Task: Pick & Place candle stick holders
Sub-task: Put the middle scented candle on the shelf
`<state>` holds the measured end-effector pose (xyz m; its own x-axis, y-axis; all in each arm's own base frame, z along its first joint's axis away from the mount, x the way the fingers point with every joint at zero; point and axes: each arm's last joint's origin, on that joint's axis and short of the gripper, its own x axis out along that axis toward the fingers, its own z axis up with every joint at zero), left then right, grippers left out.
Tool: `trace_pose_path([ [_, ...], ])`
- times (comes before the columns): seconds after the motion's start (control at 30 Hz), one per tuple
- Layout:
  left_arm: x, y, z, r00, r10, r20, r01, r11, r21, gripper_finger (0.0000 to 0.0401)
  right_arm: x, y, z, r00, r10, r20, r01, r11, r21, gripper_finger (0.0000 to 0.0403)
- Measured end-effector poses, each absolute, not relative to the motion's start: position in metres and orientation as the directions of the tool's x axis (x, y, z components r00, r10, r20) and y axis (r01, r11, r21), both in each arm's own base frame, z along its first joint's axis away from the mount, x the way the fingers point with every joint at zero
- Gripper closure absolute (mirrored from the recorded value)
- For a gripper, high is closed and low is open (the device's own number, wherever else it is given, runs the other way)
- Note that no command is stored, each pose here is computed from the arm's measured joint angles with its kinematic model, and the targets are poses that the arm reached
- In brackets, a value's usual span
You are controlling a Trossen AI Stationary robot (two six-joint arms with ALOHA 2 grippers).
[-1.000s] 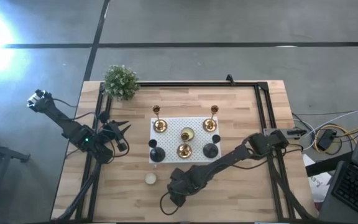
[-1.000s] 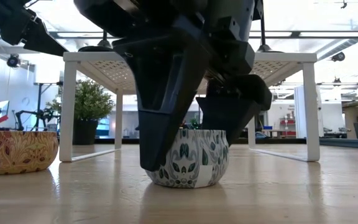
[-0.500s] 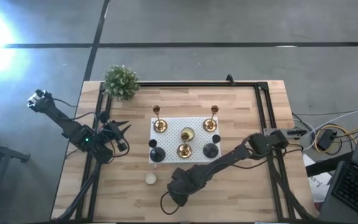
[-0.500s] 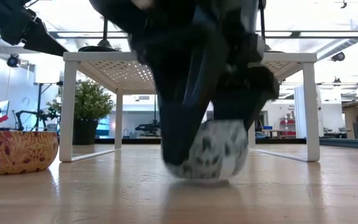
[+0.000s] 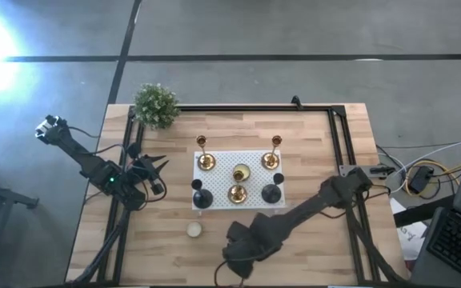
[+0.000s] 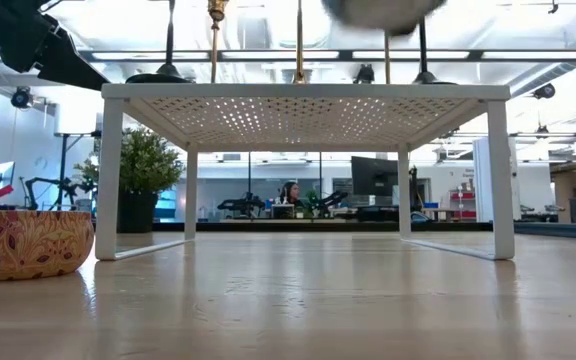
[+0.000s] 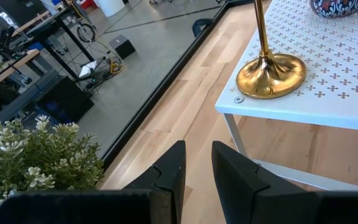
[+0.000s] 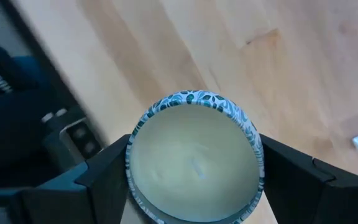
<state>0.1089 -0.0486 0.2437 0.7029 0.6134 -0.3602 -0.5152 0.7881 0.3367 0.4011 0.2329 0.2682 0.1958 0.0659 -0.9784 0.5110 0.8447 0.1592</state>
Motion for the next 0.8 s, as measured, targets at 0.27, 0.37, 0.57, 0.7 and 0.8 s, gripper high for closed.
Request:
trace_pose_path([
  [0.27, 0.109, -0.049, 0.244, 0.703, 0.611, -0.363, -0.513, 0.79, 0.336, 0.0318, 0.365, 0.22, 0.338, 0.363, 0.06, -0.93, 0.47, 0.85, 0.239, 0.0117],
  [0.37, 0.109, -0.049, 0.244, 0.703, 0.611, -0.364, -0.513, 0.79, 0.336, 0.0318, 0.358, 0.214, 0.355, 0.42, 0.034, -0.907, 0.424, 0.876, 0.229, 0.0117],
  [0.57, 0.109, -0.049, 0.244, 0.703, 0.611, -0.364, -0.513, 0.79, 0.335, 0.0318, 0.342, 0.192, 0.389, 0.529, -0.04, -0.848, 0.327, 0.931, 0.16, 0.0117],
  [0.7, 0.109, -0.049, 0.244, 0.704, 0.609, -0.365, -0.512, 0.791, 0.335, 0.0318, 0.334, 0.176, 0.407, 0.59, -0.108, -0.8, 0.302, 0.948, 0.095, 0.0117],
  [0.8, 0.109, -0.049, 0.244, 0.704, 0.61, -0.365, -0.512, 0.791, 0.335, 0.0318, 0.327, 0.164, 0.42, 0.618, -0.149, -0.772, 0.296, 0.954, 0.054, 0.0117],
])
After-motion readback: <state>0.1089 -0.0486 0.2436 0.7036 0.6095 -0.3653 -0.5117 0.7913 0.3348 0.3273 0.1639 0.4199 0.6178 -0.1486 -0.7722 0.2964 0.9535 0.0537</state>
